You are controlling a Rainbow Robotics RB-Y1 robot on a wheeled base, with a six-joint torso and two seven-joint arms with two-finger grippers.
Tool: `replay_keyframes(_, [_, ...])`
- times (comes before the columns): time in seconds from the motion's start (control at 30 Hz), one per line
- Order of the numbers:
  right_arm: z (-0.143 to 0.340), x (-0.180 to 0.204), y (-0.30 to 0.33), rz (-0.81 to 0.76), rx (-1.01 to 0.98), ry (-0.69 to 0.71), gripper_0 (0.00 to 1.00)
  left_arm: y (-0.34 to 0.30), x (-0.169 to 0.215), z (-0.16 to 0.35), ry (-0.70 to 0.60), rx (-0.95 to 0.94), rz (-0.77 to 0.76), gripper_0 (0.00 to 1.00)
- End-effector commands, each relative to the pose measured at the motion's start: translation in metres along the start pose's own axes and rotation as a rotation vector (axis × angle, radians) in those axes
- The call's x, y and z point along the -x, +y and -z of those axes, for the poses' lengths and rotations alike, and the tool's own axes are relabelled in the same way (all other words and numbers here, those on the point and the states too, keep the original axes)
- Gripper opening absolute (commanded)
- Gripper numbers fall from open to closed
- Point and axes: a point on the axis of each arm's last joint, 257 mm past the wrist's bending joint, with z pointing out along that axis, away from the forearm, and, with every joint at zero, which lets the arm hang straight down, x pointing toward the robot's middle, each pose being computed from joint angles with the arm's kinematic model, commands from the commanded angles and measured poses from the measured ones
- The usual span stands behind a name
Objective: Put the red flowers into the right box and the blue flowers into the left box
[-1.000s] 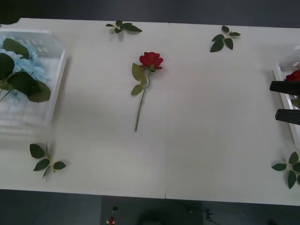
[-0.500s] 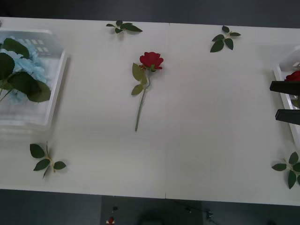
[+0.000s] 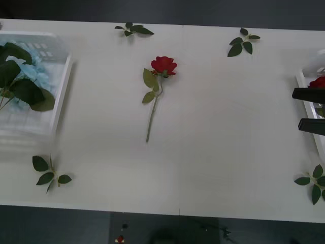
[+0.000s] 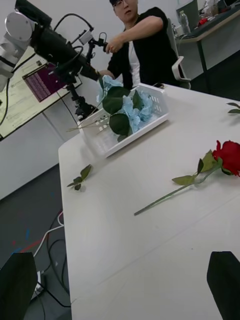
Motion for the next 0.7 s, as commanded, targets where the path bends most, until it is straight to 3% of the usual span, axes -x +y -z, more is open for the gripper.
replay_keyframes(0.03, [-0.001, 0.007, 0.006, 0.038, 0.016, -0.001, 1.0, -0.073, 0.03, -0.01, -0.009, -0.09, 0.018, 0.99])
replay_keyframes(0.43, [-0.001, 0.007, 0.006, 0.038, 0.016, -0.001, 1.0, -0.203, 0.016, -0.098, 0.042, 0.058, 0.034, 0.99])
replay_keyframes(0.7, [-0.001, 0.007, 0.006, 0.038, 0.016, -0.001, 1.0, -0.289, 0.005, -0.147, 0.017, 0.023, 0.071, 0.99])
